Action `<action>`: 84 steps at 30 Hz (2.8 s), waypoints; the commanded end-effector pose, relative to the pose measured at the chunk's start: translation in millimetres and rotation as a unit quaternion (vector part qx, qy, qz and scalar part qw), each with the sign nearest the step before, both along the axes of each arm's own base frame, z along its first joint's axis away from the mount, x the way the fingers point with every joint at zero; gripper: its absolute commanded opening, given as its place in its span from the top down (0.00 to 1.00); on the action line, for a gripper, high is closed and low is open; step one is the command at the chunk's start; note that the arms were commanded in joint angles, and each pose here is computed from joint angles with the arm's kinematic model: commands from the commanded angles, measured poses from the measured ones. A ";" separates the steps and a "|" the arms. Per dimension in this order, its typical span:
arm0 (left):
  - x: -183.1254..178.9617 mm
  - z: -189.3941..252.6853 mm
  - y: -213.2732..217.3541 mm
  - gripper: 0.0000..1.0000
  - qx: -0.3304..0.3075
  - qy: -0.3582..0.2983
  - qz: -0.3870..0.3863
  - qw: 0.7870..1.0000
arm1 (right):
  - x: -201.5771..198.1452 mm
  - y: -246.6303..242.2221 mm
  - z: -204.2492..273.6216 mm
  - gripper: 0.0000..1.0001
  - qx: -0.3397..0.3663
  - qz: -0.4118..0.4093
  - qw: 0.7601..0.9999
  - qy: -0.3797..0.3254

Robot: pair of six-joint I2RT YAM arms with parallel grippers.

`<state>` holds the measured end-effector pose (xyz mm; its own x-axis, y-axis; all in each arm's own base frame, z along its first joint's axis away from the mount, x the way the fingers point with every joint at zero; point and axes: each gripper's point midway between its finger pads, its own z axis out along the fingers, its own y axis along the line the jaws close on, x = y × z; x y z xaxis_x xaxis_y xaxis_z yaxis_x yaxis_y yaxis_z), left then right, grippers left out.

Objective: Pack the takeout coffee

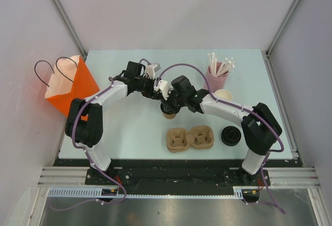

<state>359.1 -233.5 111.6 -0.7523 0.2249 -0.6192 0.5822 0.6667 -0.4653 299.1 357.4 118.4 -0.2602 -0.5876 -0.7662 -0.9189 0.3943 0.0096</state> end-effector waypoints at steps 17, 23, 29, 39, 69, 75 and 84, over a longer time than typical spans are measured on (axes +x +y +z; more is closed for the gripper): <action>38.5 130.0 93.4 0.30 0.135 -0.245 0.107 0.954 | 83.9 -87.0 -9.8 1.00 -0.032 -0.248 0.968 0.001; 39.9 158.8 168.1 0.25 0.276 -0.300 0.189 0.893 | 104.5 -107.7 -10.1 1.00 -0.026 -0.284 0.959 -0.006; 32.6 178.9 238.4 0.25 0.305 -0.291 0.263 0.868 | 104.6 -105.3 -0.4 0.67 0.000 -0.276 0.961 0.004; -27.3 211.6 265.2 0.22 0.266 -0.280 0.285 0.877 | 92.3 -98.9 30.0 0.33 0.026 -0.258 0.966 -0.004; -32.6 179.2 366.2 0.20 0.405 -0.139 0.315 0.847 | 52.3 -108.0 106.5 0.13 0.069 -0.210 0.974 -0.038; -28.5 156.8 356.7 0.46 0.374 -0.128 0.292 0.871 | 47.0 -106.8 116.1 0.13 0.082 -0.206 0.974 -0.040; -52.3 129.1 295.0 1.00 0.292 -0.115 0.259 0.913 | 40.5 -109.8 127.3 0.13 0.091 -0.221 0.970 -0.041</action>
<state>317.8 99.7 239.9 -0.7513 0.2558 -0.6084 0.1163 0.9587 0.2595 345.7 250.1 220.8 -0.4168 -0.3265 -0.8483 -0.6711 0.7400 0.0449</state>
